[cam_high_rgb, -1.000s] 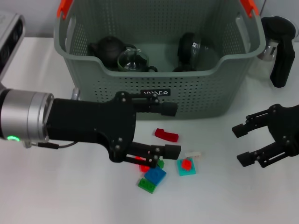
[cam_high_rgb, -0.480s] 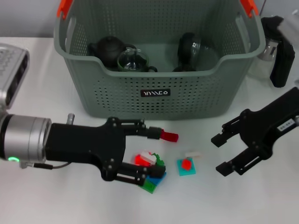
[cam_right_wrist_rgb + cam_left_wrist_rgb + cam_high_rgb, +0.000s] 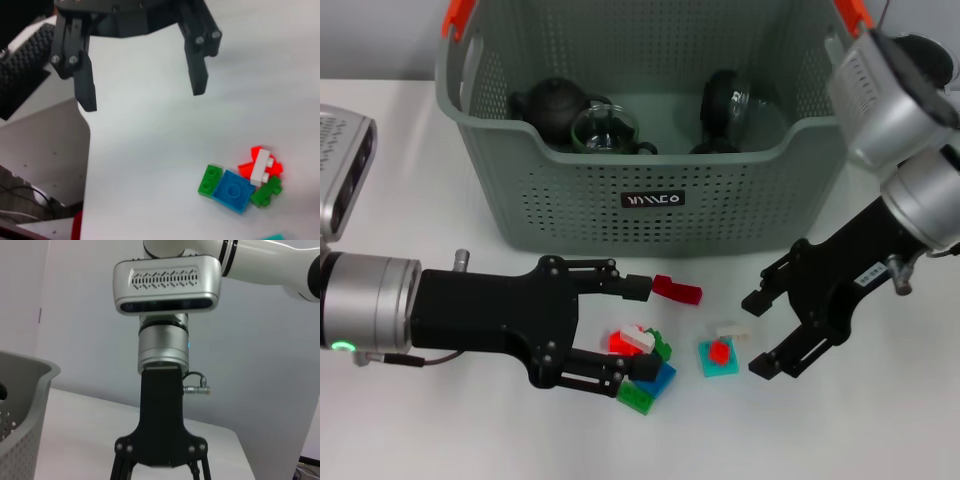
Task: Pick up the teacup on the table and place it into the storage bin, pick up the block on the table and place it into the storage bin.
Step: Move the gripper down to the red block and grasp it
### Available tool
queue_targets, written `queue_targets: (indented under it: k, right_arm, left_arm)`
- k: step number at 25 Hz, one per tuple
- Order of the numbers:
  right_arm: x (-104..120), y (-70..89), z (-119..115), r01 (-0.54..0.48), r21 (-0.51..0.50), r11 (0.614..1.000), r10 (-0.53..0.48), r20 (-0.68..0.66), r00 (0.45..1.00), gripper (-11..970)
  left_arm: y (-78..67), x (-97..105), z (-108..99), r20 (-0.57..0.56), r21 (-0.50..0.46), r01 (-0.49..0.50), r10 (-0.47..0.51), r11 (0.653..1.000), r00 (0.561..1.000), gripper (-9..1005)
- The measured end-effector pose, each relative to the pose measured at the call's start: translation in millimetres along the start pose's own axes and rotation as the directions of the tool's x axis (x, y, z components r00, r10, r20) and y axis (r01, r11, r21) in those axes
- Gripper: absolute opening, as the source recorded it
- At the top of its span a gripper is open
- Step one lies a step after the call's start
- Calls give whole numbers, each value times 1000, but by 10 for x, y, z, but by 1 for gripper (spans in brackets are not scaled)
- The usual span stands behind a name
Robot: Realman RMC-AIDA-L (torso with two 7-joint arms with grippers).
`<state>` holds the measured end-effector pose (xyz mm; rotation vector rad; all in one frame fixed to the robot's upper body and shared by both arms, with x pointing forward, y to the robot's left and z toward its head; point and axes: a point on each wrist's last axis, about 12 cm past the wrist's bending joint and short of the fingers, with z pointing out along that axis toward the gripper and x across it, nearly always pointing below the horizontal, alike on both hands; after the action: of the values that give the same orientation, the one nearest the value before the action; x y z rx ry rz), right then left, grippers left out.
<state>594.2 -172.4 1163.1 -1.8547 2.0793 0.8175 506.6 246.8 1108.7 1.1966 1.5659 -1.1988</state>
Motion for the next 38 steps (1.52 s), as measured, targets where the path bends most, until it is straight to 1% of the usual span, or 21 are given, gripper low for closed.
queue_targets:
  k: [7, 18, 24, 30, 35, 38]
  right_arm:
    - [-69, -6, 186, 12, 23, 1000, -11, -50, 999, 831]
    - [-40, -65, 503, -11, 79, 997, 19, -106, 994, 829]
    - [-75, -72, 579, -4, 88, 996, 12, -87, 996, 826]
    - [-92, -91, 605, 3, 106, 994, 6, -81, 997, 780]
    - [-82, -111, 632, -4, 120, 993, 13, -76, 997, 536]
    - [-68, -124, 661, -6, 129, 992, 17, -81, 997, 535]
  left_arm:
    - [10, -15, 12, 1, 3, -5, 5, 1000, 1000, 820]
    - [-6, 7, 13, 3, 2, 2, -2, 1000, 1000, 820]
    - [1, 4, 14, 3, 5, 3, -3, 1000, 1000, 819]
    - [8, -5, 13, 4, 5, 3, -3, 1000, 1000, 819]
    - [10, -10, 10, 6, 4, 0, 0, 1000, 1000, 818]
    - [11, -10, 11, 6, 4, 0, 0, 1000, 1000, 818]
